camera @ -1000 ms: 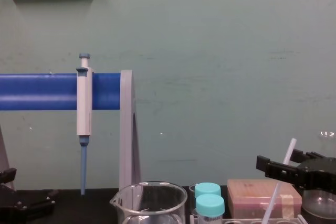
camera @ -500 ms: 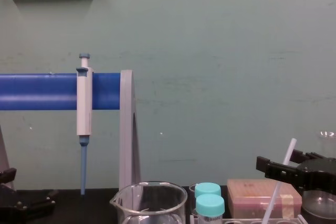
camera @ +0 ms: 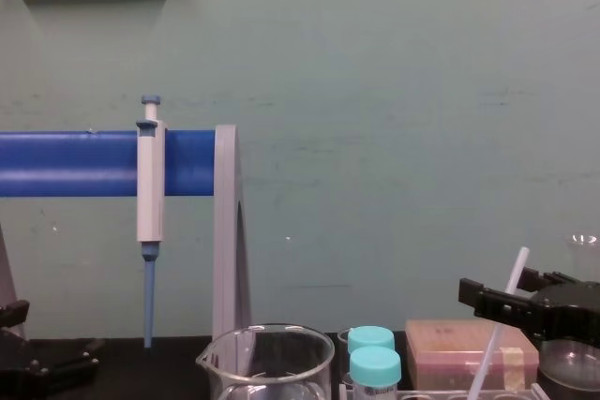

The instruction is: Pick up the stirring rod with one hand, then place it down.

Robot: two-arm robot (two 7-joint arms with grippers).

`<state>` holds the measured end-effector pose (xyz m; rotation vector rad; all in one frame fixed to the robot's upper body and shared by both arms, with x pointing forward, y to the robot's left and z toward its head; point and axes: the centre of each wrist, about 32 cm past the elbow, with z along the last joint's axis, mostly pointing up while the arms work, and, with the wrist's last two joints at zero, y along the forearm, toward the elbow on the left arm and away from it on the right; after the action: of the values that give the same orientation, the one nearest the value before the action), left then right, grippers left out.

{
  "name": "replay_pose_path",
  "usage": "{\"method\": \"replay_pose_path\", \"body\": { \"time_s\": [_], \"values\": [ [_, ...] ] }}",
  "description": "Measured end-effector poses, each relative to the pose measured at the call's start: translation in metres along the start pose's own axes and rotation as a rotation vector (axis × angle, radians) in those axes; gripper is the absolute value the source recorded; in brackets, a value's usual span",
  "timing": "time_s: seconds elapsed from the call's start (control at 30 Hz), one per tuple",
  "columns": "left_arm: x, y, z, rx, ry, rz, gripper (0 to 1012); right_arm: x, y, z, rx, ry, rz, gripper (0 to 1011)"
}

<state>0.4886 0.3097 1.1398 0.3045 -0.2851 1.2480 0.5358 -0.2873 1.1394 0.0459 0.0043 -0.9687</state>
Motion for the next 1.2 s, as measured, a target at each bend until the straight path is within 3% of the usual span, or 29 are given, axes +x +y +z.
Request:
{"method": "replay_pose_path", "body": {
  "time_s": [0.2,0.93,1.2],
  "values": [
    [0.0,0.0,0.0,0.0,0.0,0.0,1000,0.0,-0.0001,0.0001,0.001,0.0,0.0,827],
    [0.0,0.0,0.0,0.0,0.0,0.0,1000,0.0,-0.0001,0.0,0.001,0.0,-0.001,137],
    [0.0,0.0,0.0,0.0,0.0,0.0,1000,0.0,-0.0001,0.0,0.001,0.0,-0.001,82]
  ]
}}
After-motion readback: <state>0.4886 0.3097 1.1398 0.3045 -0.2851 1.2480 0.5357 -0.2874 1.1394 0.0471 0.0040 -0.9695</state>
